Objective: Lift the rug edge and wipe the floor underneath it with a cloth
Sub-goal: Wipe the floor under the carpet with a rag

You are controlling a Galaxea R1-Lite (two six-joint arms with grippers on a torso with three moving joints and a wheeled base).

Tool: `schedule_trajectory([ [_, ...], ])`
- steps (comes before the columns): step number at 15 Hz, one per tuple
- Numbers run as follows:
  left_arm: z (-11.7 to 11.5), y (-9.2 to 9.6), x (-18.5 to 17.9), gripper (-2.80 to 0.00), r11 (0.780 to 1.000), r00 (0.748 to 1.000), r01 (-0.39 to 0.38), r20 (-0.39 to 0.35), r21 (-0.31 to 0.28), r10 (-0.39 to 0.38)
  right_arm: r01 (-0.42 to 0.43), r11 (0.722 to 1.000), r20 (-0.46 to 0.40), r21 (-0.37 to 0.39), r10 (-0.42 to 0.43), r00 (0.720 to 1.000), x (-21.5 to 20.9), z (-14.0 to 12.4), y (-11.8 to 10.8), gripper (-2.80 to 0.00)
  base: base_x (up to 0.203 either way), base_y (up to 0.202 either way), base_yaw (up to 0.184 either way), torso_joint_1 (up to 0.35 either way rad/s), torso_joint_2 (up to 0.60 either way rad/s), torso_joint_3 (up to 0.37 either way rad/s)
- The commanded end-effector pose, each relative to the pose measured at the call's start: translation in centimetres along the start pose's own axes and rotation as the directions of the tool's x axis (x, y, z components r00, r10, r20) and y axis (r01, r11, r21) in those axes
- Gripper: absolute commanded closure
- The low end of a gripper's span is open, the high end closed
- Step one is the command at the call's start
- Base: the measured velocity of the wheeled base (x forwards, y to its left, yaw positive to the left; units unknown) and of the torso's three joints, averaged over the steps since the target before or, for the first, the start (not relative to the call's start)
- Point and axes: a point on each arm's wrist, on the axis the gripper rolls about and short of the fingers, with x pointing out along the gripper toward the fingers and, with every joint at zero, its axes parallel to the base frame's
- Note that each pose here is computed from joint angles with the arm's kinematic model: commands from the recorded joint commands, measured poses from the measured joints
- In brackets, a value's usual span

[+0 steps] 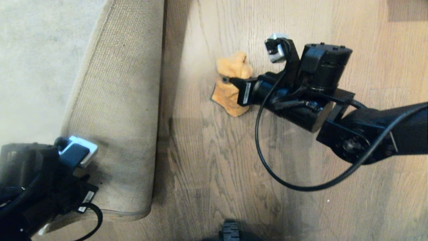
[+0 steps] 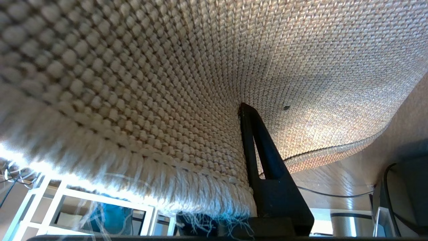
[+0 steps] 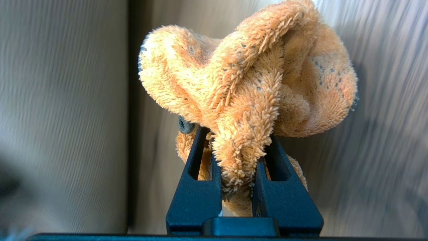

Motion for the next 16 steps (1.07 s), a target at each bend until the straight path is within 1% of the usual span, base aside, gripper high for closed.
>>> schedule_trajectory([
  [1, 0.0, 0.0, 0.0, 0.00, 1.000, 1.000, -0.003, 0.002, 0.003, 0.003, -0.030, 1.000, -0.045, 0.003, 0.030, 0.999, -3.3, -1.0, 1.0, 0.00, 0.000, 0.000, 0.000, 0.000, 0.00, 0.000],
  [4, 0.1, 0.0, 0.0, 0.00, 1.000, 1.000, -0.005, 0.004, 0.002, 0.005, -0.110, 0.994, -0.121, 0.018, 0.112, 0.986, -5.3, -5.4, 3.4, 0.00, 0.000, 0.000, 0.000, 0.000, 0.00, 0.000],
  [5, 0.1, 0.0, -0.1, 0.00, 1.000, 1.000, -0.005, 0.006, 0.001, 0.005, -0.131, 0.991, -0.130, 0.026, 0.133, 0.983, -5.1, -6.9, 4.1, 0.00, 0.000, 0.000, 0.000, 0.000, 0.00, 0.000],
  [7, 0.1, 0.0, -0.1, 0.00, 1.000, 1.000, -0.007, 0.005, 0.001, 0.007, -0.141, 0.989, -0.148, 0.035, 0.145, 0.978, -4.0, -9.2, 4.6, 0.00, 0.000, 0.000, 0.000, 0.000, 0.00, 0.000],
  [9, 0.1, 0.1, -0.1, 0.00, 1.000, 1.000, -0.007, 0.006, 0.000, 0.007, -0.140, 0.988, -0.140, 0.063, 0.147, 0.979, -2.3, -10.4, 4.9, 0.00, 0.000, 0.000, 0.000, 0.000, 0.00, 0.000],
  [12, 0.1, 0.1, -0.1, 0.00, 1.000, 1.000, -0.008, 0.006, 0.000, 0.008, -0.139, 0.987, -0.127, 0.080, 0.149, 0.981, 0.1, -11.9, 5.3, 0.00, 0.000, 0.000, 0.000, 0.000, 0.00, 0.000],
  [14, 0.1, 0.1, -0.1, 0.00, 1.000, 1.000, -0.009, 0.006, 0.000, 0.009, -0.143, 0.986, -0.094, 0.084, 0.150, 0.984, 1.8, -12.2, 5.6, 0.00, 0.000, 0.000, 0.000, 0.000, 0.00, 0.000],
  [16, 0.0, 0.1, -0.1, 0.00, 1.000, 1.000, -0.027, -0.002, 0.001, 0.027, -0.141, 0.986, -0.077, 0.084, 0.147, 0.986, 3.0, -12.3, 5.7, 0.00, 0.000, 0.000, 0.000, 0.000, 0.00, 0.000],
])
